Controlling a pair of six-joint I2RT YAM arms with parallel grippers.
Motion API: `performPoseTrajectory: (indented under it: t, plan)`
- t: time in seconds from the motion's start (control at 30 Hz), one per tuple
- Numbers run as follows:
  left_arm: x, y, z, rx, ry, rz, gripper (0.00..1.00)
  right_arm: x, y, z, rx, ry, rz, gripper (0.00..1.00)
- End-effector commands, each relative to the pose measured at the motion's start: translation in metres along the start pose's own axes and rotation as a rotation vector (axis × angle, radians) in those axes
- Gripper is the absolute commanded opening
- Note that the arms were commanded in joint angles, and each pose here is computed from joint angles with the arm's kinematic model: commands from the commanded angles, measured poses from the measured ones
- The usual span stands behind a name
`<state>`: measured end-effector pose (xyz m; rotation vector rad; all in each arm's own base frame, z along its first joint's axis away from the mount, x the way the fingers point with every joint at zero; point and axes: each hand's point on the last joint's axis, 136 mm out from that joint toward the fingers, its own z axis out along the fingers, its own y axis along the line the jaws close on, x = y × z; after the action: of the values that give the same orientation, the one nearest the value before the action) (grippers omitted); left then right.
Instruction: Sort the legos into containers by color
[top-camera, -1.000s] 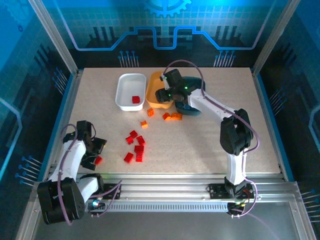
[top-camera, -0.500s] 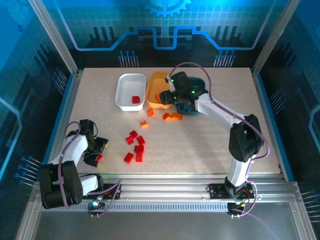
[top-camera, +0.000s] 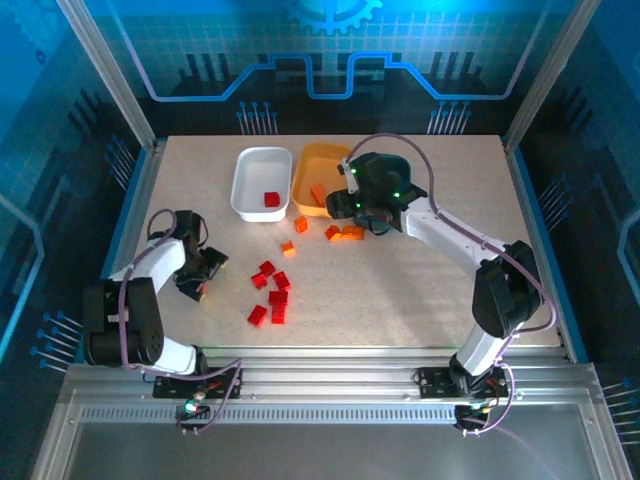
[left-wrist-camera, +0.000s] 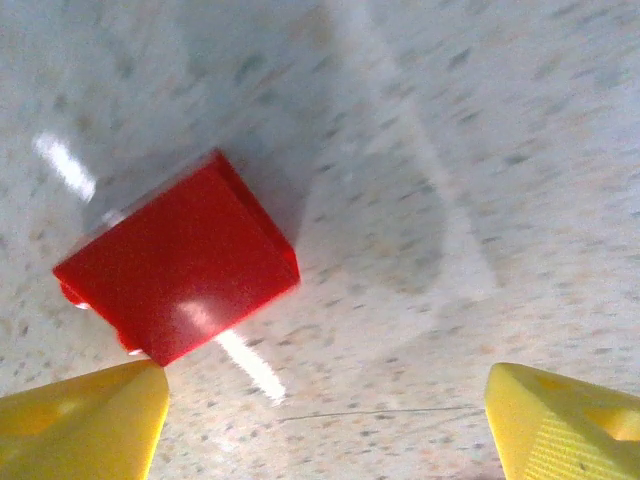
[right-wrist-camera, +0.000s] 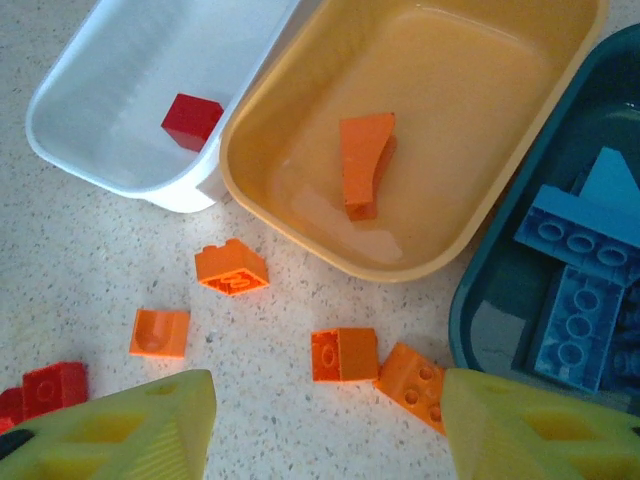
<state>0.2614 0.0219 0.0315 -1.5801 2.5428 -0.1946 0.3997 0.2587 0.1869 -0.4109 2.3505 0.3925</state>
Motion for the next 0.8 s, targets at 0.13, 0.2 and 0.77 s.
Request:
performPoseTrajectory:
  t: [0.13,0.2,0.77]
  plan:
    - [-0.021,0.011,-0.024,-0.015,-0.095,0.027,0.9,0.005,0.011,-0.022,-0.034,-0.028,0.014,0.62]
    - [-0.026,0.013,-0.024,-0.005,-0.093,0.008,0.91,0.004,0.012,-0.024,-0.035,-0.032,0.011,0.62]
    - [-0.041,-0.006,0.03,-0.093,-0.092,0.126,0.84,0.006,0.019,-0.035,-0.052,-0.048,0.006,0.62]
